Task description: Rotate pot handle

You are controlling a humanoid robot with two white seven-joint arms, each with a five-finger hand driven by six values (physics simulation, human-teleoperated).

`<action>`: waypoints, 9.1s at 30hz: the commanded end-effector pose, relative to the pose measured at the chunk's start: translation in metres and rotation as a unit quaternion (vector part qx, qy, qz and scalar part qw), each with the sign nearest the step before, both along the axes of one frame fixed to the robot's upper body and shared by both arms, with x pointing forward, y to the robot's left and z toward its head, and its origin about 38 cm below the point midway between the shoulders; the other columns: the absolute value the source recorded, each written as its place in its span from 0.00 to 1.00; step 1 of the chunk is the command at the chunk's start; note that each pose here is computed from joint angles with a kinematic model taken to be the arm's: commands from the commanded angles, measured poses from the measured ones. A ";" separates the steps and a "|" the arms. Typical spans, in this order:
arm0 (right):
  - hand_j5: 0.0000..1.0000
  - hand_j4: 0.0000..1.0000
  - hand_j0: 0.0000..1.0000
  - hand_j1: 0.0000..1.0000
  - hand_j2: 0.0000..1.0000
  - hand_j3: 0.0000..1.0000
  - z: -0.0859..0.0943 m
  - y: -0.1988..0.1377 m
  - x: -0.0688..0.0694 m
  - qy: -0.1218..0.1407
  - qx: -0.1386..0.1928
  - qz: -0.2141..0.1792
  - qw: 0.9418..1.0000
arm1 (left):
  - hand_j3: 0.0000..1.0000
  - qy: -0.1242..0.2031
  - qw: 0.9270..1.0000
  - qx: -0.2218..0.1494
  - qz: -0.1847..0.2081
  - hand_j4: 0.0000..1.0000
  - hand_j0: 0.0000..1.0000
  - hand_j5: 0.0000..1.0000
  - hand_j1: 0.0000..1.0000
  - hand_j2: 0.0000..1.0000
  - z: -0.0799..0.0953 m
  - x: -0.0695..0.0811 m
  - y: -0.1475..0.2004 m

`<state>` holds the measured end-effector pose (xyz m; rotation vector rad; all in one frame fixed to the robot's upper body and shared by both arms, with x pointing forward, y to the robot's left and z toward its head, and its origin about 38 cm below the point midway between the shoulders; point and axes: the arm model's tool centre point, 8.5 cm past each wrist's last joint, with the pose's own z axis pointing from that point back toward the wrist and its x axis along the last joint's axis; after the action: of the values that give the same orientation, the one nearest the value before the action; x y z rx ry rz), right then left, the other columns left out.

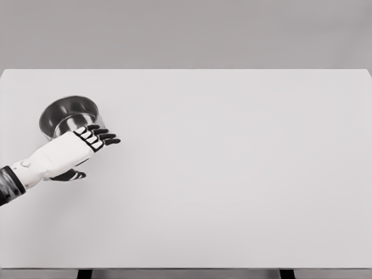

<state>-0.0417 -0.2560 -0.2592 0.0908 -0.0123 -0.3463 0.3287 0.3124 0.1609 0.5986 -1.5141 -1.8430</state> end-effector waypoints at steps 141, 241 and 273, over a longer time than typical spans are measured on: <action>1.00 1.00 1.00 1.00 1.00 1.00 0.000 0.000 0.000 0.000 0.000 0.000 1.000 | 1.00 -0.033 0.985 0.073 0.154 1.00 1.00 1.00 1.00 1.00 0.034 0.024 0.111; 1.00 1.00 1.00 1.00 1.00 1.00 0.000 0.000 0.000 0.000 0.000 0.000 1.000 | 1.00 0.017 0.974 0.001 0.225 1.00 1.00 1.00 1.00 1.00 0.050 0.144 0.148; 1.00 1.00 1.00 1.00 1.00 1.00 0.000 0.000 0.000 0.000 0.000 0.000 1.000 | 1.00 0.061 0.959 -0.272 -0.051 1.00 1.00 1.00 1.00 1.00 0.021 -0.018 -0.001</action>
<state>-0.0417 -0.2560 -0.2592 0.0908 -0.0124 -0.3464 0.3105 0.3178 0.1846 0.1735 -1.8755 -1.4164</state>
